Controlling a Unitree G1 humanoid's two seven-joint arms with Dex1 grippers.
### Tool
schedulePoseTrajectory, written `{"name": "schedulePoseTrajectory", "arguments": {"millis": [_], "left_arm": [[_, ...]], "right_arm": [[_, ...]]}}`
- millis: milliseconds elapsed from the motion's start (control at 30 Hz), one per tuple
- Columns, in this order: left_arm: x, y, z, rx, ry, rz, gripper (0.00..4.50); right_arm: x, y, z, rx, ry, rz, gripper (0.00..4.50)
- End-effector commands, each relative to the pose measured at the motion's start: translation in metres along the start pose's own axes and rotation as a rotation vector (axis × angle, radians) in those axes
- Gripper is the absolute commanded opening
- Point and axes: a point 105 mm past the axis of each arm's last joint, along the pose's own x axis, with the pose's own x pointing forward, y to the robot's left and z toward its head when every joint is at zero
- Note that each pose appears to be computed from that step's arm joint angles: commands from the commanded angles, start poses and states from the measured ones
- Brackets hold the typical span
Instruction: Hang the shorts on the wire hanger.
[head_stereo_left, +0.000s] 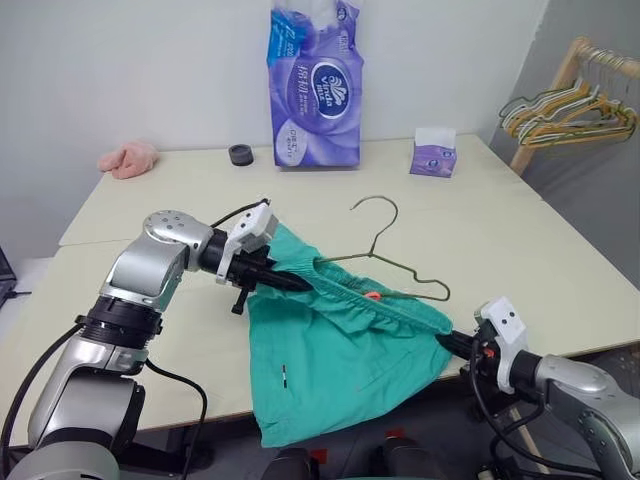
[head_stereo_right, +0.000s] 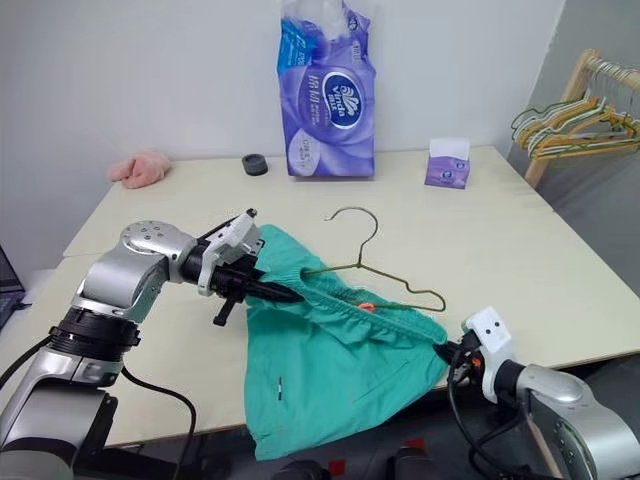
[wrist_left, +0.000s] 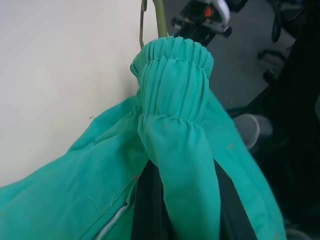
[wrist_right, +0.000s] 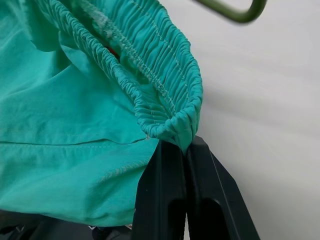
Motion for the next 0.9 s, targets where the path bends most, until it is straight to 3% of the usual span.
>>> {"name": "schedulePoseTrajectory", "arguments": {"millis": [33,233,367,667,900], "left_arm": [[-0.011,-0.004,0.025,0.033,-0.072,0.012,0.00],[-0.013,-0.018,0.007,0.032,0.047,-0.037,0.00],[-0.020,-0.019,-0.031,0.069,0.246,-0.027,0.00],[-0.012,0.001,-0.040,0.139,0.241,0.067,0.00],[0.001,0.009,-0.036,0.179,0.213,0.113,0.00]], "right_arm": [[-0.002,-0.011,0.002,-0.001,-0.007,-0.055,0.02],[-0.002,-0.015,0.001,0.007,-0.005,-0.062,0.02],[-0.003,-0.017,0.001,-0.002,0.001,-0.064,0.02],[-0.007,0.000,0.010,-0.093,0.009,0.003,0.02],[-0.017,0.000,0.057,-0.328,0.007,0.059,0.02]]}}
